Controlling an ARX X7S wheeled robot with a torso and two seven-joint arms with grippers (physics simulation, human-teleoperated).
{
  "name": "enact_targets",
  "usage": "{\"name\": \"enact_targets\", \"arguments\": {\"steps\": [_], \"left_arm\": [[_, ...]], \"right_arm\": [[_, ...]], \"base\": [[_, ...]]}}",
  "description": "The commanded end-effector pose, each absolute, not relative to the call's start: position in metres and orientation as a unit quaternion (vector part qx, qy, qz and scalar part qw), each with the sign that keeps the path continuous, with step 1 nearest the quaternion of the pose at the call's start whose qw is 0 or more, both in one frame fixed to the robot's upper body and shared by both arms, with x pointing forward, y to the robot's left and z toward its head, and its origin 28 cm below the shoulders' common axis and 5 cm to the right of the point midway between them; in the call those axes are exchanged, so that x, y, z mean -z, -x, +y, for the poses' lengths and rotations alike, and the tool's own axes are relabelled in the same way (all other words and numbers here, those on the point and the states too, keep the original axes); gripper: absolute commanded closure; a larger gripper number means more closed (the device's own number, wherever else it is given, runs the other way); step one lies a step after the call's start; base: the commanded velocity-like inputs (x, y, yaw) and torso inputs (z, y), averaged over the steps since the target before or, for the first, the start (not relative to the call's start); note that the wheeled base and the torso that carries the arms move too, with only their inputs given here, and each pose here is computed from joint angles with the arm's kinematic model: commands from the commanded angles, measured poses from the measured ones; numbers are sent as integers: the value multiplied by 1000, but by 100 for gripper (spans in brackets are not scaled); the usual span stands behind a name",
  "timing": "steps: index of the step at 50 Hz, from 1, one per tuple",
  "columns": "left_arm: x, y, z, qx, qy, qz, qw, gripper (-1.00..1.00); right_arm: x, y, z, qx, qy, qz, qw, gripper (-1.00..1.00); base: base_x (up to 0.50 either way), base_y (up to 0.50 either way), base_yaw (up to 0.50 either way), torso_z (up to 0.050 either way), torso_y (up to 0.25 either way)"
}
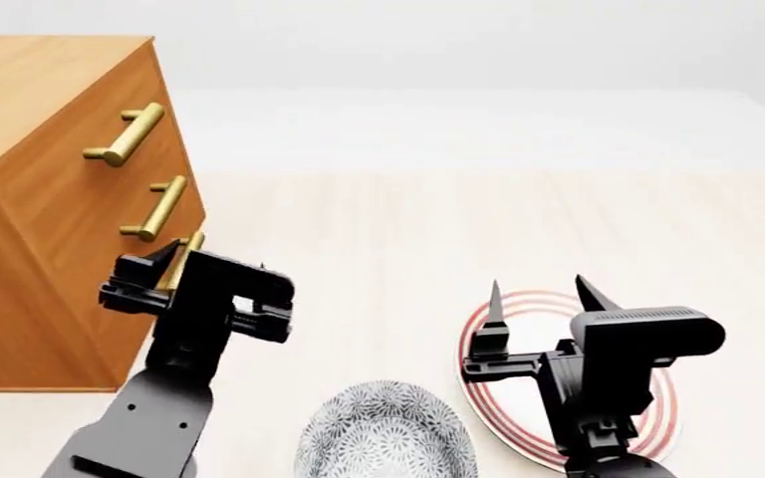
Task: Open the bottom drawer of the cabinet.
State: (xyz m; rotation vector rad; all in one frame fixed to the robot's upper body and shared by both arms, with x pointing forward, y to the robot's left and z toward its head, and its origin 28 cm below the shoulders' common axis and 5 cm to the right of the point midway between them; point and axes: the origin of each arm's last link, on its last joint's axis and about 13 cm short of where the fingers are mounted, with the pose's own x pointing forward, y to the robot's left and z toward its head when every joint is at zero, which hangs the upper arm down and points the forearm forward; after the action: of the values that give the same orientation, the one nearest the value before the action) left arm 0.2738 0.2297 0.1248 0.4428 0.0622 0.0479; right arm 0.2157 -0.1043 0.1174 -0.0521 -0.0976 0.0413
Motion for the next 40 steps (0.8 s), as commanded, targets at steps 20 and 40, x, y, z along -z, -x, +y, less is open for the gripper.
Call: {"name": "enact_targets", "arguments": {"steps": [20,40], "left_arm": [[-85,-310,243,-64,-390,104,913,-100],[-66,-341,250,-96,-426,138,889,-100]], "right_arm": [[-117,-218,-104,-20,27,-45,998,-100],[-113,-220,-104,-19,25,-41,999,-100]], "base": [[0,0,0,0,0],[0,0,0,0,0]]}}
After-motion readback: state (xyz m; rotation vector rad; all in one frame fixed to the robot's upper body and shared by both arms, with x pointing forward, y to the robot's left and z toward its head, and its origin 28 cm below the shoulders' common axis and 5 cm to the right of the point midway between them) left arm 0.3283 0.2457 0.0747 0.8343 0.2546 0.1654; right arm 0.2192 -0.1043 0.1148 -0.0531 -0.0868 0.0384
